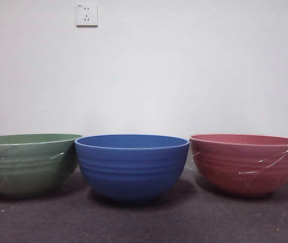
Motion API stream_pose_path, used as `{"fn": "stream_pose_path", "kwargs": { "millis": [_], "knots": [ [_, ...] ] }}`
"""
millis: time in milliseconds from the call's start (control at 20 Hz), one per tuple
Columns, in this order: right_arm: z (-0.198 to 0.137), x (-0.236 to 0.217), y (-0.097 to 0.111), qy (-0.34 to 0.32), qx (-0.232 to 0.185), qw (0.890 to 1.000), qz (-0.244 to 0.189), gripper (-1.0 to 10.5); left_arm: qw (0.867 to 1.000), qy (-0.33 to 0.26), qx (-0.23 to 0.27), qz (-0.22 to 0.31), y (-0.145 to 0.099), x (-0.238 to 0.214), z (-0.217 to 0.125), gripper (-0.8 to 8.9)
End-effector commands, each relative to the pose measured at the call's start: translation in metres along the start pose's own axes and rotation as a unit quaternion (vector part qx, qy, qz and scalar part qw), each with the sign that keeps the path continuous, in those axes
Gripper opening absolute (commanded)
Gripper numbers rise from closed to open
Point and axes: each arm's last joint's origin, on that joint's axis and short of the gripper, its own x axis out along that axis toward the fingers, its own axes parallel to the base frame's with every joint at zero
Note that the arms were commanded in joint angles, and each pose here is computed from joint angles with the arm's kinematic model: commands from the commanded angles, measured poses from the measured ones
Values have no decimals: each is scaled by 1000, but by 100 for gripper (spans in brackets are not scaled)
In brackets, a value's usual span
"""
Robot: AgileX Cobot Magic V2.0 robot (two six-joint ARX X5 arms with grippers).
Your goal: Pick up the green bowl on the top,put the green bowl on the left,pick up the red bowl in the middle,put the red bowl on the right
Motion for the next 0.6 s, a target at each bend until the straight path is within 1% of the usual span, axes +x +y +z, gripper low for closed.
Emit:
{"fn": "stream_pose_path", "kwargs": {
  "millis": [50, 100, 200, 300, 400, 550, 600],
  "knots": [
    [-18, -10, 1, -27, -13, 999, -26, -16, 999, -38, 9, 13, 1, -10, -25, -7],
    [-27, -16, 1, -45, -17, 998, -36, -16, 998, -55, 9, 13, 2, -13, -38, -7],
    [-48, -26, 3, -81, -23, 996, -34, -16, 997, -78, 9, 13, 4, -19, -67, -7],
    [-64, -34, 4, -102, -14, 994, -32, -15, 996, -90, 9, 12, 5, -24, -86, -7],
    [-66, -36, 4, -103, 14, 994, -32, -7, 996, -88, 6, 8, 5, -26, -91, -4],
    [-66, -36, 3, -100, 21, 993, -57, 2, 997, -78, 6, 9, 5, -25, -92, -4],
    [-66, -36, 3, -99, 22, 993, -59, 2, 997, -75, 6, 9, 5, -25, -93, -4]
  ]
}}
